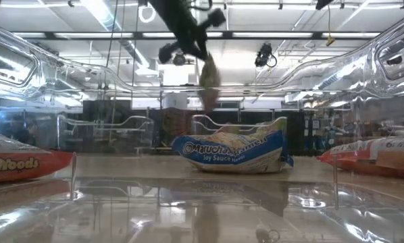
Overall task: Sort Maruchan noodles
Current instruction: Put the green noodle pack into the top right transparent bin
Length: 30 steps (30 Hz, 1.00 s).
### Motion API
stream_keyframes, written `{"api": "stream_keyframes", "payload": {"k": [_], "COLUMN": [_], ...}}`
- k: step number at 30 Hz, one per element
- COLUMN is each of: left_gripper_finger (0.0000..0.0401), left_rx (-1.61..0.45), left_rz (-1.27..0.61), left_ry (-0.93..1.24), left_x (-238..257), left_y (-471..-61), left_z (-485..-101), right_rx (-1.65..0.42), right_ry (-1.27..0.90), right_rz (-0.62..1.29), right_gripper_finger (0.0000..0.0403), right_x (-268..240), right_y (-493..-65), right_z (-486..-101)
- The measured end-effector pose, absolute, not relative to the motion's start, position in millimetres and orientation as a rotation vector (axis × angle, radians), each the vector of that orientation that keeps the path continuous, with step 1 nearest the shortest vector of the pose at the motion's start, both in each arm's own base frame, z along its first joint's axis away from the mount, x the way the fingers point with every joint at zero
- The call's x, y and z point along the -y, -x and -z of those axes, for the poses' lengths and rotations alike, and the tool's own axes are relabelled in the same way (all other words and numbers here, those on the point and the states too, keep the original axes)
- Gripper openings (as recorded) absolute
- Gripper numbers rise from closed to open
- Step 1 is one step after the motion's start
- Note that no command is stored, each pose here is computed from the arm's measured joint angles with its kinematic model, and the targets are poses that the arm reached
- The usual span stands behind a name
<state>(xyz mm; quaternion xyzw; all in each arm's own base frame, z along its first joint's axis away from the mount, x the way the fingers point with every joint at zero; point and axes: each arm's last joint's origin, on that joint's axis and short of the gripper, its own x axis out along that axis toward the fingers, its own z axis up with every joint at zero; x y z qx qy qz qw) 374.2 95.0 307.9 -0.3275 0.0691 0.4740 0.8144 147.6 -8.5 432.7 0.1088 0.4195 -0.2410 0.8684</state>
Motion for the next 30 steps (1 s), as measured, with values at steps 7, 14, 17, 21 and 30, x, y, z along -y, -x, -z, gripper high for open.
{"api": "stream_keyframes", "payload": {"k": [7, 14, 17, 21, 30], "left_gripper_finger": [0.0001, 0.0003, 0.0003, 0.0003, 0.0003], "left_rx": [-0.179, -0.084, -0.072, -0.151, -0.298], "left_rz": [-1.110, -0.992, -0.996, -1.069, -1.191], "left_ry": [0.708, 0.732, 0.664, 0.595, 0.516], "left_x": [-126, -122, -124, -135, -132], "left_y": [-395, -411, -410, -402, -392], "left_z": [-259, -260, -266, -262, -248], "right_rx": [-0.875, -0.874, -0.877, -0.882, -0.875], "right_ry": [-0.304, -0.362, -0.379, -0.399, -0.425], "right_rz": [0.467, 0.467, 0.473, 0.471, 0.469], "right_gripper_finger": [0.0186, 0.0185, 0.0185, 0.0185, 0.0185], "right_x": [7, 6, 6, 6, 5], "right_y": [-149, -147, -147, -147, -148], "right_z": [-404, -390, -386, -383, -383]}}
